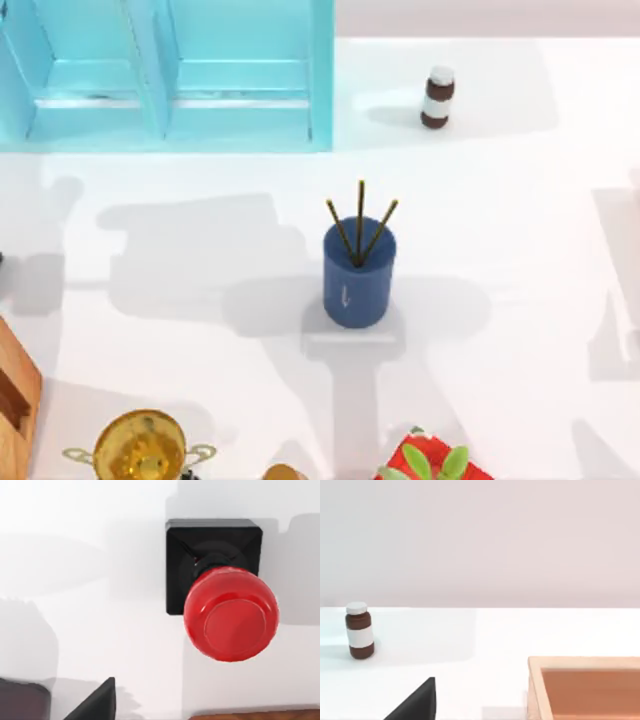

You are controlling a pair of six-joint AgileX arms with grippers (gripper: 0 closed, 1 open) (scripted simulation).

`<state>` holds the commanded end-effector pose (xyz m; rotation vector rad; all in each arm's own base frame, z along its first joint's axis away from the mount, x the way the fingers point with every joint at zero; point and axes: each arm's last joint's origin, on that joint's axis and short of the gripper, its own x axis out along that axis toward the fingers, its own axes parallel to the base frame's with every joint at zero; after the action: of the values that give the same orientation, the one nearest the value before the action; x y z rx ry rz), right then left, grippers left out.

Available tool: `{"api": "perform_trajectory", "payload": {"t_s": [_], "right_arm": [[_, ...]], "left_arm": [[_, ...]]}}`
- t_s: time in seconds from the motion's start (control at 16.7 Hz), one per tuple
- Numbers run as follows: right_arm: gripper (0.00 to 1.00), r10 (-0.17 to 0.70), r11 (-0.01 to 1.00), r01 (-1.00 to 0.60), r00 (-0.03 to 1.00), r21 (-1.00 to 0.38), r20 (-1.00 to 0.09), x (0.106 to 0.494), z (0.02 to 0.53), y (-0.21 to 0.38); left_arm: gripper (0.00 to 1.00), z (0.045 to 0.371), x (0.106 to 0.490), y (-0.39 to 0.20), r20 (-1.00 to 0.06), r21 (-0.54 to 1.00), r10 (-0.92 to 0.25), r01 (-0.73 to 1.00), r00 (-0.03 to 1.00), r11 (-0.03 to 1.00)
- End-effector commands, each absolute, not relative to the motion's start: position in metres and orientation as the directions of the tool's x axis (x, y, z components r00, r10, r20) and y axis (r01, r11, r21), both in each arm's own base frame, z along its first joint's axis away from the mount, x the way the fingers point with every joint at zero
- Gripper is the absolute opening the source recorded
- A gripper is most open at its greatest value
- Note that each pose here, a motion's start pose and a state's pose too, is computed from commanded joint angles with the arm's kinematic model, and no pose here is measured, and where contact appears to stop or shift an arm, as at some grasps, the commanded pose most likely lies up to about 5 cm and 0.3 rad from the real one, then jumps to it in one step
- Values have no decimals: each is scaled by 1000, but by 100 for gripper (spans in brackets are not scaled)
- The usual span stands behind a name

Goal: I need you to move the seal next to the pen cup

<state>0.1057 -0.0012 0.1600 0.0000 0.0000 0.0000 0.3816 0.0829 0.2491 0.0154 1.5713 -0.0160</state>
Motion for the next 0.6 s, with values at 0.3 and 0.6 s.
{"api": "perform_trajectory", "payload": {"t_s": [0.3,0.6], "right_arm": [[100,0,1000,0,1000,0,0,106,160,-1],[100,0,1000,0,1000,0,0,106,160,-1]], "left_arm": [[100,244,382,82,-1000,-1,-1,22,-2,1000],[100,191,386,83,-1000,2,2,20,9,1000]]}}
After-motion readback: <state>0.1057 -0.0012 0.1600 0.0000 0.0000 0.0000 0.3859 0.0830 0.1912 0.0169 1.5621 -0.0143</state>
